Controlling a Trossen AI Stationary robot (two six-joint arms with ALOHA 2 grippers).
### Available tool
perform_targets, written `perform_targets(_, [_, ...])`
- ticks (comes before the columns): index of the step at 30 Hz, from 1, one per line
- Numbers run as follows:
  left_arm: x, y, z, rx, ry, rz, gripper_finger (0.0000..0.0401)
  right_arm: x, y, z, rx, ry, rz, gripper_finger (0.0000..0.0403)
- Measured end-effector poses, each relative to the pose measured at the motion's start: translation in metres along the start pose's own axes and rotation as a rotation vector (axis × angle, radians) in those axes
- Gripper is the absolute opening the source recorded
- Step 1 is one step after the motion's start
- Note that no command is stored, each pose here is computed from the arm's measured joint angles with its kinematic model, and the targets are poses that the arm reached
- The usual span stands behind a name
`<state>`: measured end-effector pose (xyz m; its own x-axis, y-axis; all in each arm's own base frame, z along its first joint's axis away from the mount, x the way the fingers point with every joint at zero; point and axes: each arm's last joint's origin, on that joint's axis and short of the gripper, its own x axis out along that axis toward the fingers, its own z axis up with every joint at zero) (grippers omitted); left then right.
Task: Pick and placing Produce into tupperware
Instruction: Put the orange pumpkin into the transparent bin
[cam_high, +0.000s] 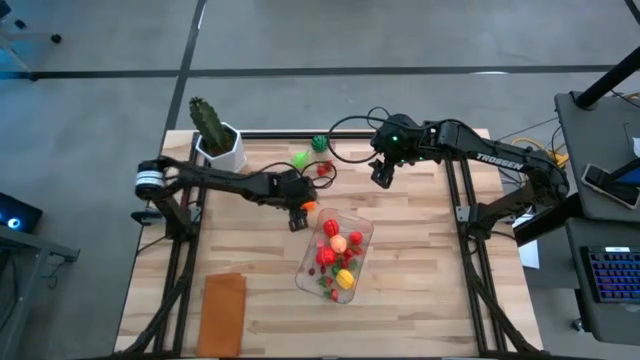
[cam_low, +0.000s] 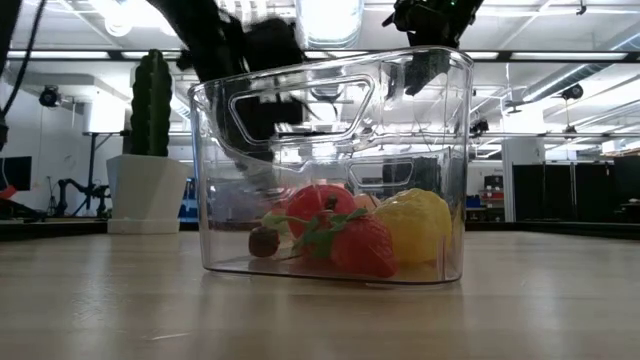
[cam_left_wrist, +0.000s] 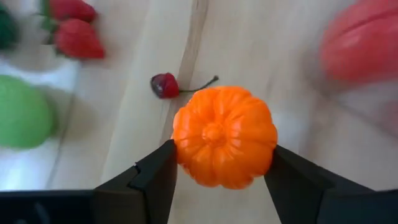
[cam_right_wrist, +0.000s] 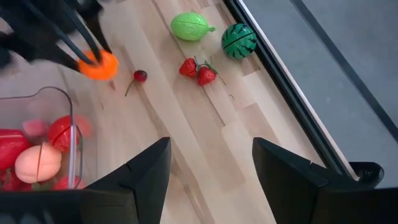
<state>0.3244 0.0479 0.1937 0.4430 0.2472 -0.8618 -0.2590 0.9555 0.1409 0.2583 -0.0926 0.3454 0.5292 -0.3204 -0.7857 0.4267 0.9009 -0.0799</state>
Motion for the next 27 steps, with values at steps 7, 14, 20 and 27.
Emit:
perform_targets(7, [-0.096,-0.017,0.021,-0.063,-0.332,-0.25,0.0208,0.0,0.0,0.0,-0.037,0.004,0.0,0.0219])
perform_targets(14, [-0.11,-0.067,0.034,-0.146,-0.485,-0.439,0.0209,0.0,0.0,-0.005,-0.081,0.054,0.002,0.0219])
perform_targets(20, [-0.058,-0.096,0.039,-0.375,-0.282,-0.582,0.0213,-0.002,0.002,-0.005,-0.089,0.043,0.012,0.0219])
perform_targets(27, [-0.06,-0.094,0.047,-0.407,-0.332,-0.617,0.027,-0.006,0.004,-0.006,-0.089,0.039,0.02,0.0219])
